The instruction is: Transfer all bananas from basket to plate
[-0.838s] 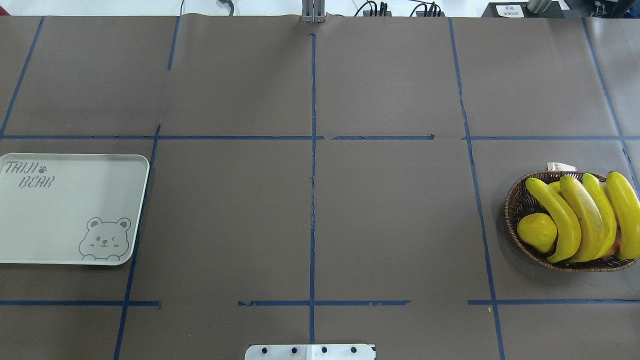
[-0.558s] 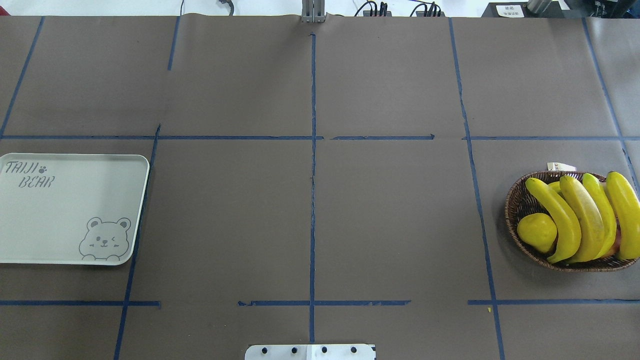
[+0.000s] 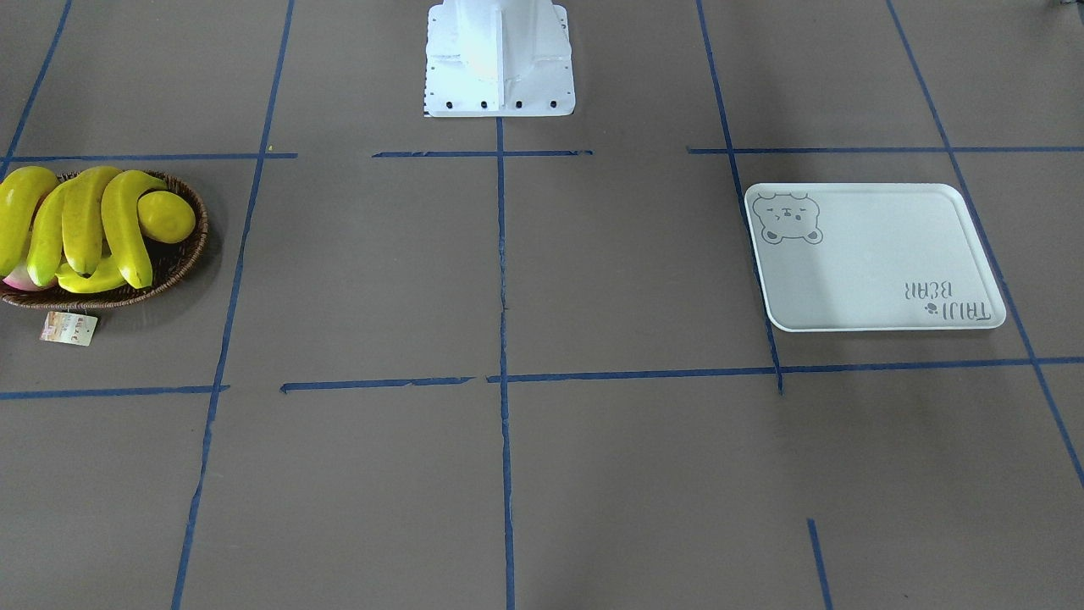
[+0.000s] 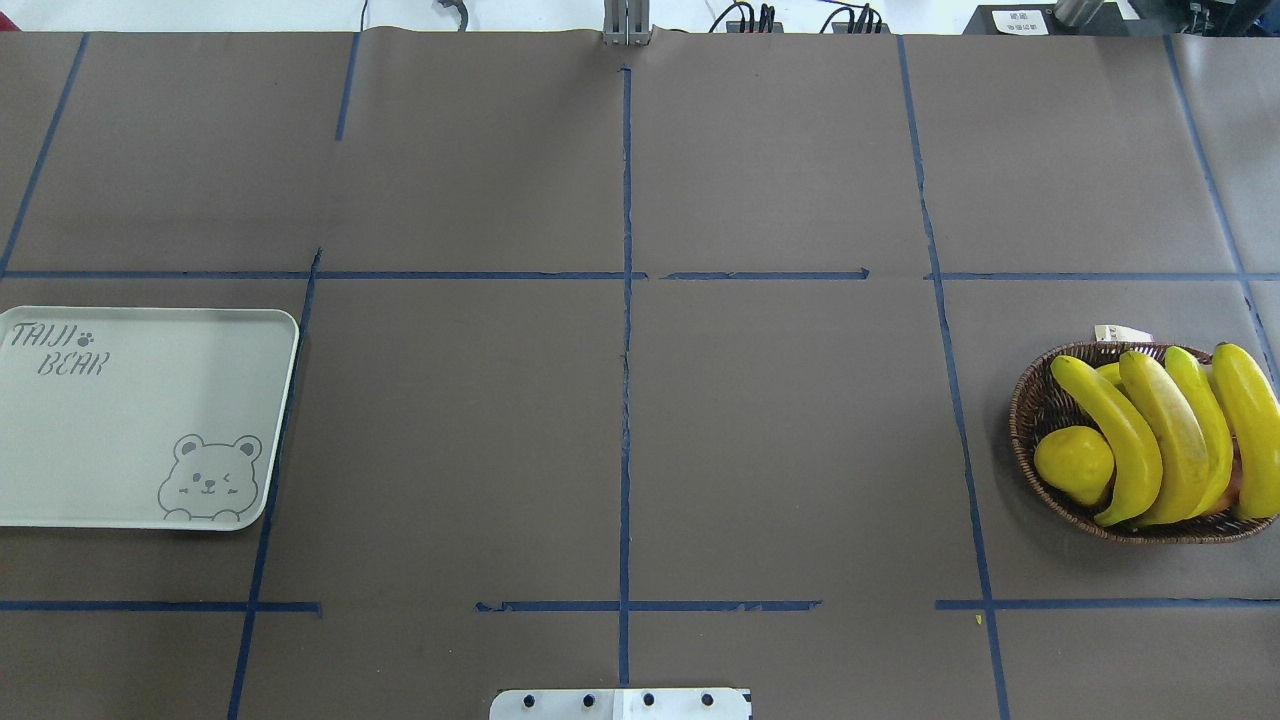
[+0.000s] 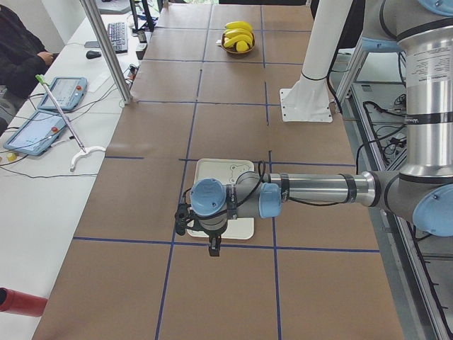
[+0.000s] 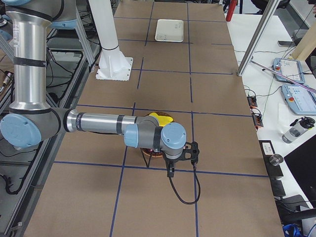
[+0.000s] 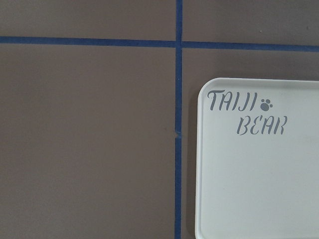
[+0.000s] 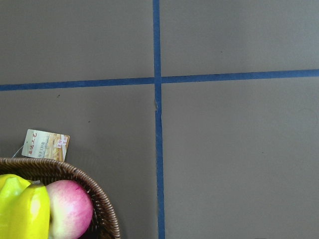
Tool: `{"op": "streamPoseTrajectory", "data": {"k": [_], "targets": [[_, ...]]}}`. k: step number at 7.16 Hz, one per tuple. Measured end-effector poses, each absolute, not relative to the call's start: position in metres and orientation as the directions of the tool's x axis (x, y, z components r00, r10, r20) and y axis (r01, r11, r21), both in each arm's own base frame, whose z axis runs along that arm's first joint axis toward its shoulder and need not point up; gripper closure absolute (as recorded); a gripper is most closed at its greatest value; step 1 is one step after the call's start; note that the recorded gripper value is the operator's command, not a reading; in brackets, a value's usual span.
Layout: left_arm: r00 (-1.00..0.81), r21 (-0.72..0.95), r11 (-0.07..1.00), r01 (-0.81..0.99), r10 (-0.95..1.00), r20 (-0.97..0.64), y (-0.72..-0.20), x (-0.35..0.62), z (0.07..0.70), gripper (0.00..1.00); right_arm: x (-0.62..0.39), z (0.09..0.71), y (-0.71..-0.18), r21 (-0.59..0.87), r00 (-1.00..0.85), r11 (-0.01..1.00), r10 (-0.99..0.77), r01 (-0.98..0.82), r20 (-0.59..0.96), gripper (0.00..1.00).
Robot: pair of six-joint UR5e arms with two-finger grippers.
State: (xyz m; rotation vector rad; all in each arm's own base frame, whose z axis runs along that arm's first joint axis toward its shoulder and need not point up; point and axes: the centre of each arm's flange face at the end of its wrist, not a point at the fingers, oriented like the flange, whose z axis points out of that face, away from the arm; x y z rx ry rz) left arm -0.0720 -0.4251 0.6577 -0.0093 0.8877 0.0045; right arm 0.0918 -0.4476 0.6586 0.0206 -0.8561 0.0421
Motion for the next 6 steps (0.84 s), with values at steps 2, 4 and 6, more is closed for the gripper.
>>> {"op": "streamPoseTrajectory", "data": {"k": [2, 4, 6], "targets": [[0.631, -0.006, 1.000, -0.008, 0.000, -0.776, -0.4251, -0.0720, 0.6577, 0.00, 0.0918, 0.6598, -0.4470, -0.002, 0.655, 0.999, 0.031, -0.046, 0.755, 0.00], [0.631, -0.004, 1.000, -0.007, 0.002, -0.776, -0.4254, -0.0720, 0.6562, 0.00, 0.0919, 0.6597, -0.4473, -0.002, 0.656, 0.999, 0.032, -0.046, 0.755, 0.00], [0.631, -0.003, 1.000, -0.007, 0.002, -0.776, -0.4254, -0.0721, 0.6557, 0.00, 0.0919, 0.6595, -0.4476, -0.001, 0.656, 0.999, 0.032, -0.046, 0.754, 0.00]]}}
